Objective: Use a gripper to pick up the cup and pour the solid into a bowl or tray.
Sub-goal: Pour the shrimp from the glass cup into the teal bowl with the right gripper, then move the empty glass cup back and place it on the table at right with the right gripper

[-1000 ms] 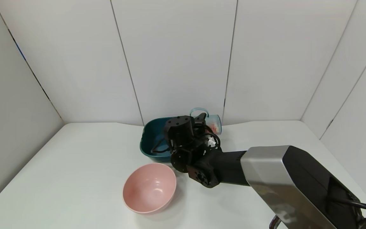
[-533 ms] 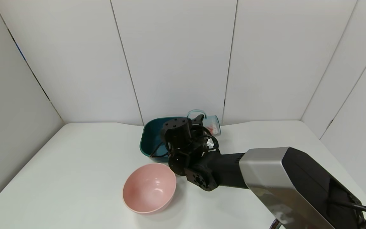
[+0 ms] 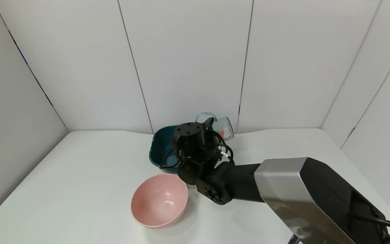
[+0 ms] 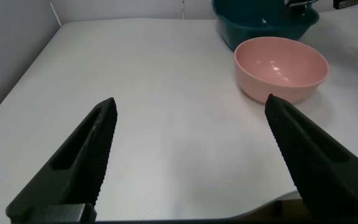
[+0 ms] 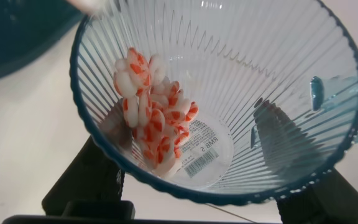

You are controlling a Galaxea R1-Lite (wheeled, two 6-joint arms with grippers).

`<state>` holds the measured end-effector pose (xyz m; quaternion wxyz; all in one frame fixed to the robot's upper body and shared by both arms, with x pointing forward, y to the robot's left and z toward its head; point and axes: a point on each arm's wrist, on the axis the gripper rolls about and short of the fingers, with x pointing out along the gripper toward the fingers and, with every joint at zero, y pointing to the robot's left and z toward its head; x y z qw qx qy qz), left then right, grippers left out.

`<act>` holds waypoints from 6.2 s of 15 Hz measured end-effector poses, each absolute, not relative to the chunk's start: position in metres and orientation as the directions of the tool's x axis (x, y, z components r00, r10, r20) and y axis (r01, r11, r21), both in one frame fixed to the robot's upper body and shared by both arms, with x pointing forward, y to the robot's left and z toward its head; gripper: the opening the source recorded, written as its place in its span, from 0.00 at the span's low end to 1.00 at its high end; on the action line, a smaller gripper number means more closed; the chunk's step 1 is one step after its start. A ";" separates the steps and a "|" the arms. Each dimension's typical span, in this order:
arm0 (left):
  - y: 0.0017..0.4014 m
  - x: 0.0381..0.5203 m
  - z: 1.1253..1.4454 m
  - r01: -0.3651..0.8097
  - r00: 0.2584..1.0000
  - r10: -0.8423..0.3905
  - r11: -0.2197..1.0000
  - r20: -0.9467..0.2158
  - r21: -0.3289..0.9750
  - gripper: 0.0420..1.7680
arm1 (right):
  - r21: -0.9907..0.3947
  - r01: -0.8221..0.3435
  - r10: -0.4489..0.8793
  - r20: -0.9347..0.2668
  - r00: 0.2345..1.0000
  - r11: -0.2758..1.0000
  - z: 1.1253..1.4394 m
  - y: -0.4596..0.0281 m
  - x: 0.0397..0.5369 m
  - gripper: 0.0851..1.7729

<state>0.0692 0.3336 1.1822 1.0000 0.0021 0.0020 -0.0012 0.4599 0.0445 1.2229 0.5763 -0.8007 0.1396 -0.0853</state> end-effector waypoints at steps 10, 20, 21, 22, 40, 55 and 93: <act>0.334 0.069 1.182 0.002 1.000 -0.002 1.000 -0.004 0.004 0.97 | -0.900 -0.060 -0.335 0.099 0.937 -0.433 1.227 0.040 0.465 0.73; 0.334 0.069 1.182 0.002 1.000 -0.001 1.000 -0.004 0.005 0.97 | -0.885 -0.074 -0.329 0.092 0.940 -0.460 1.220 0.045 0.462 0.73; 0.334 0.069 1.182 0.002 1.000 -0.002 1.000 -0.004 0.005 0.97 | -0.885 -0.074 -0.329 0.093 0.940 -0.460 1.220 0.044 0.462 0.73; 0.334 0.069 1.182 0.002 1.000 -0.002 1.000 -0.004 0.005 0.97 | -0.885 -0.073 -0.328 0.093 0.940 -0.460 1.220 0.045 0.462 0.73; 0.334 0.069 1.182 0.002 1.000 -0.002 1.000 -0.004 0.004 0.97 | -0.972 0.046 -0.451 0.149 0.880 -0.231 1.246 0.035 0.457 0.73; 0.334 0.069 1.182 0.002 1.000 -0.001 1.000 -0.004 0.008 0.97 | -0.983 0.119 -0.476 0.174 0.862 -0.142 1.281 0.024 0.451 0.73; 0.334 0.069 1.182 0.002 1.000 -0.001 1.000 -0.004 0.008 0.97 | -0.528 -0.142 -0.095 -0.397 0.913 0.837 1.278 -0.098 0.439 0.73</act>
